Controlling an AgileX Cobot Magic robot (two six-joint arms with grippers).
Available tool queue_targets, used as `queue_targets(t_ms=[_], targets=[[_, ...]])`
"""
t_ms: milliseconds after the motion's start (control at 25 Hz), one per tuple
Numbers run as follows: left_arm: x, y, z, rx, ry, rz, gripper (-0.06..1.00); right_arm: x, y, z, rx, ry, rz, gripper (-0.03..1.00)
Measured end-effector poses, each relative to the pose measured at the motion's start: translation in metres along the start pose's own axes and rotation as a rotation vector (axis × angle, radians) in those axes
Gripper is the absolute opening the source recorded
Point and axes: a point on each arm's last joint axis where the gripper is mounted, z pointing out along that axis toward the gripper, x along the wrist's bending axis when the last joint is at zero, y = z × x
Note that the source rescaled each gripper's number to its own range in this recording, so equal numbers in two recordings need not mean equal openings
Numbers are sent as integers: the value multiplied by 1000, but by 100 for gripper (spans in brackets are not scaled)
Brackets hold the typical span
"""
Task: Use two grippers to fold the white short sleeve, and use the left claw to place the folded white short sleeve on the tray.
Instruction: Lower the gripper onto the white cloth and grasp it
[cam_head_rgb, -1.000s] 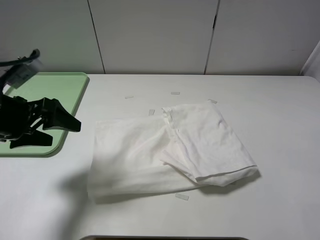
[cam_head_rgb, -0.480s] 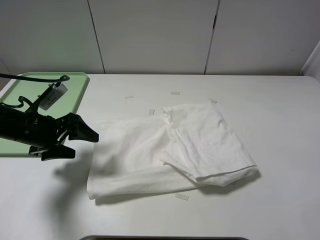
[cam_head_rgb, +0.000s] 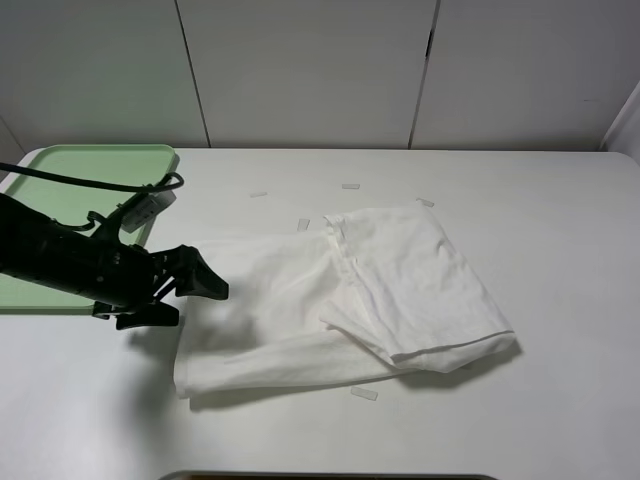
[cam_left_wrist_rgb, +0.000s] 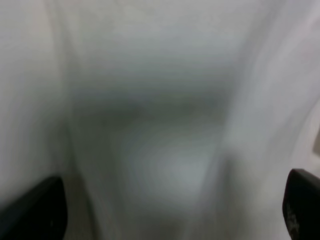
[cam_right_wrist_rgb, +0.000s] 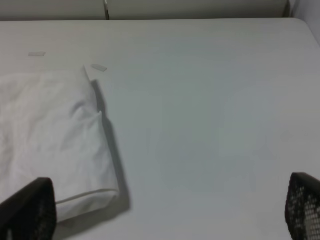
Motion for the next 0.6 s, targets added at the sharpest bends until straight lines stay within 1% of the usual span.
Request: queue_targets(t_ms=[160,200,360,440,480,520,560,600], targets=[[-10,-1,13,25,-10,24,85,0,0,0,0,0,0,100],[-16,2,19,34,-24,38,85,0,0,0,0,0,0,100],[-27,5,31,55,-59,52,83,0,0,0,0,0,0,100],[-31,7,36,62,-67,63,79,0,0,0,0,0,0,100],[-31,7,36,62,-67,63,79,0,0,0,0,0,0,100],[-32,8,38,61,-65,67,73,0,0,0,0,0,0,100],[-31,8,39,61,-56,68,64,0,0,0,0,0,0,100],[-29,8,40,65,-44,71,52,0,0,0,0,0,0,100]])
